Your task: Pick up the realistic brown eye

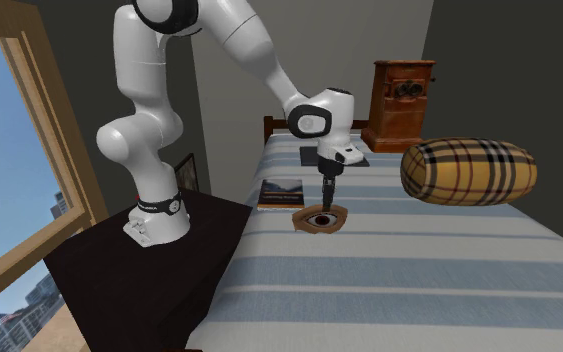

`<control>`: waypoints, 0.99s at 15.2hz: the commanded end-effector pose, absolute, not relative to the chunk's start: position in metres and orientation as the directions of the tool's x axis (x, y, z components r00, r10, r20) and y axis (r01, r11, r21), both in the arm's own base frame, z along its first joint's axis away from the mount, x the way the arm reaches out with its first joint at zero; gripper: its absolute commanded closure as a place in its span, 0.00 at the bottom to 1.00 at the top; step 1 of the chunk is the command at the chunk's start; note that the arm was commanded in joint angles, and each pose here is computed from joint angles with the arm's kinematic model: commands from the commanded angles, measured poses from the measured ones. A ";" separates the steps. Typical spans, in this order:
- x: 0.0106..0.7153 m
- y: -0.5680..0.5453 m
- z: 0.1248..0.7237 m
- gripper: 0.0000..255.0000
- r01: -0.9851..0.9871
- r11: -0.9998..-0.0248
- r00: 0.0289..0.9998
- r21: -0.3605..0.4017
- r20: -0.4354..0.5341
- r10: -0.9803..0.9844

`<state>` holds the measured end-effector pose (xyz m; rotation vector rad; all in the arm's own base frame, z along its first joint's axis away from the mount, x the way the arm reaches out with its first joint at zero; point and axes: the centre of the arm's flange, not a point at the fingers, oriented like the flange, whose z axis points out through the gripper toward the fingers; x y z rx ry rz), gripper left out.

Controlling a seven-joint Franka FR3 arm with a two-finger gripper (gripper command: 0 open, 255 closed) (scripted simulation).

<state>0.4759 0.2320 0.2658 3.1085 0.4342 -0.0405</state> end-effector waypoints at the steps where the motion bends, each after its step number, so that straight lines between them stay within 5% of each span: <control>1: 0.476 0.232 0.254 0.00 0.274 -0.962 0.961 -0.001 -0.025 0.274; 6: 0.476 0.232 0.235 0.00 0.274 -0.962 0.961 -0.001 -0.025 0.274; 7: 0.477 0.232 0.235 1.00 0.274 -0.962 0.961 -0.001 -0.025 0.274; 15: 0.477 0.231 0.236 1.00 0.274 -0.962 0.961 -0.001 -0.025 0.274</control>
